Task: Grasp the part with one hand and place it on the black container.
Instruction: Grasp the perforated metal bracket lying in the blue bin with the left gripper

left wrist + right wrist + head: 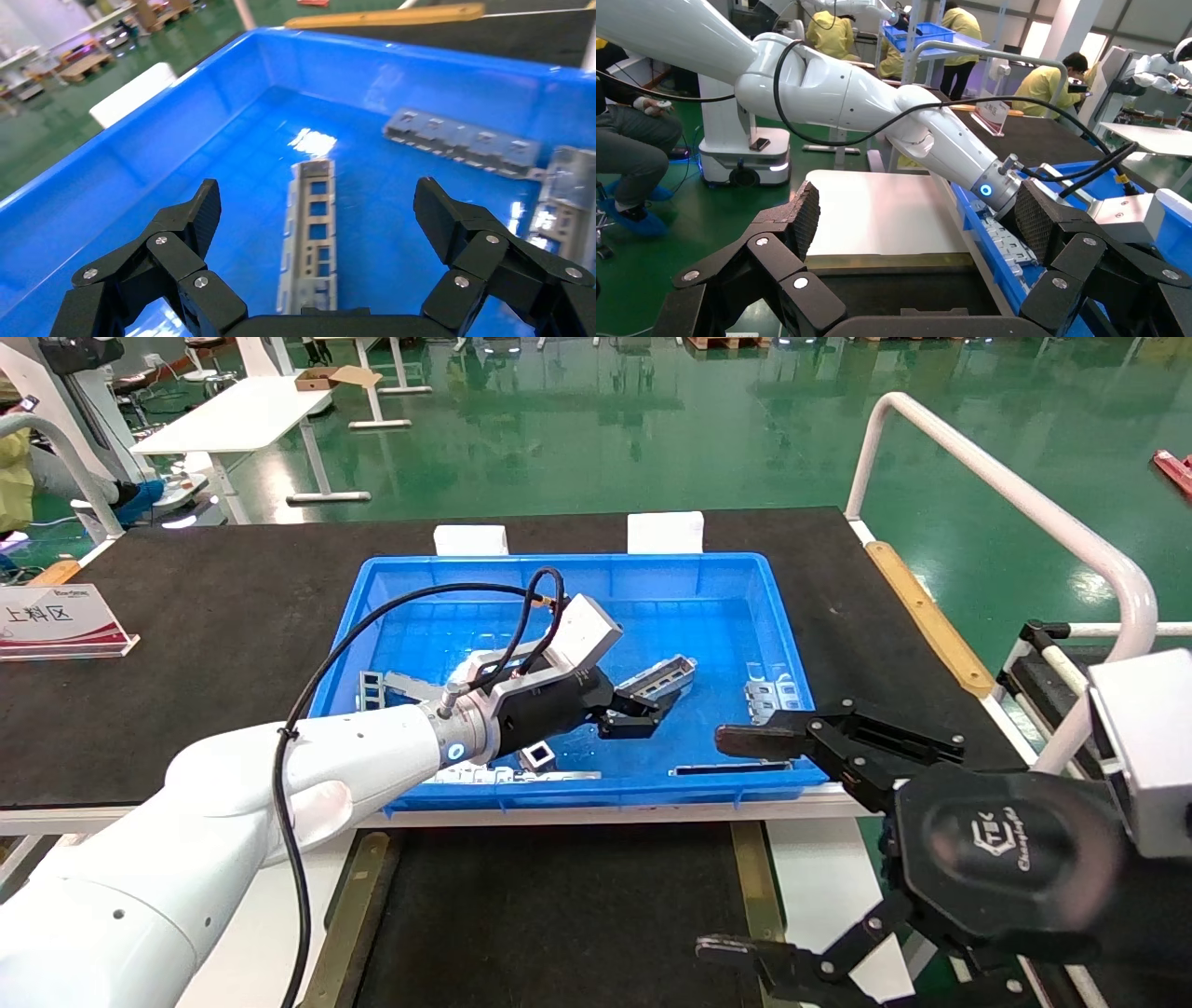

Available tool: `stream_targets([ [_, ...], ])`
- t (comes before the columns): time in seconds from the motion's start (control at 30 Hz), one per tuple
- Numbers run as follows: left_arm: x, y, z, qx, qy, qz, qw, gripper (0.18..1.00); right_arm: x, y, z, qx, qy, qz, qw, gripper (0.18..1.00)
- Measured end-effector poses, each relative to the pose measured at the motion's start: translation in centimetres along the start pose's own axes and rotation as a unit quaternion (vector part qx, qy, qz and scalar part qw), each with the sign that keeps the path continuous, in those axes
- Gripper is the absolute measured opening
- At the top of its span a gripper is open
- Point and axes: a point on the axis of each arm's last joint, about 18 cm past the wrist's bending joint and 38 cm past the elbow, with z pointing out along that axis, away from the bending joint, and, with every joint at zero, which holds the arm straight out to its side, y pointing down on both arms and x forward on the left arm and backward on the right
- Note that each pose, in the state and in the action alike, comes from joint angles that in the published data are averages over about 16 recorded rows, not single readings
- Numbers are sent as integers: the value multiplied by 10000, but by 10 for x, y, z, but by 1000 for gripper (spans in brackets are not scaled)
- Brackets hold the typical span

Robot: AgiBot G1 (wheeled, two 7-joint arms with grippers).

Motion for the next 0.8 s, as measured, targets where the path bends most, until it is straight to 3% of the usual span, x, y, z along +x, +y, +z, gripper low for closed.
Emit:
stream_targets([
  [0.5, 8, 11, 9, -225, -165, -232, 9993, 994, 0, 0, 0, 0, 0, 0, 10000, 991],
  [0.8, 16, 21, 13, -351, -191, -360, 9986, 938, 0, 0, 0, 0, 0, 0, 10000, 938],
])
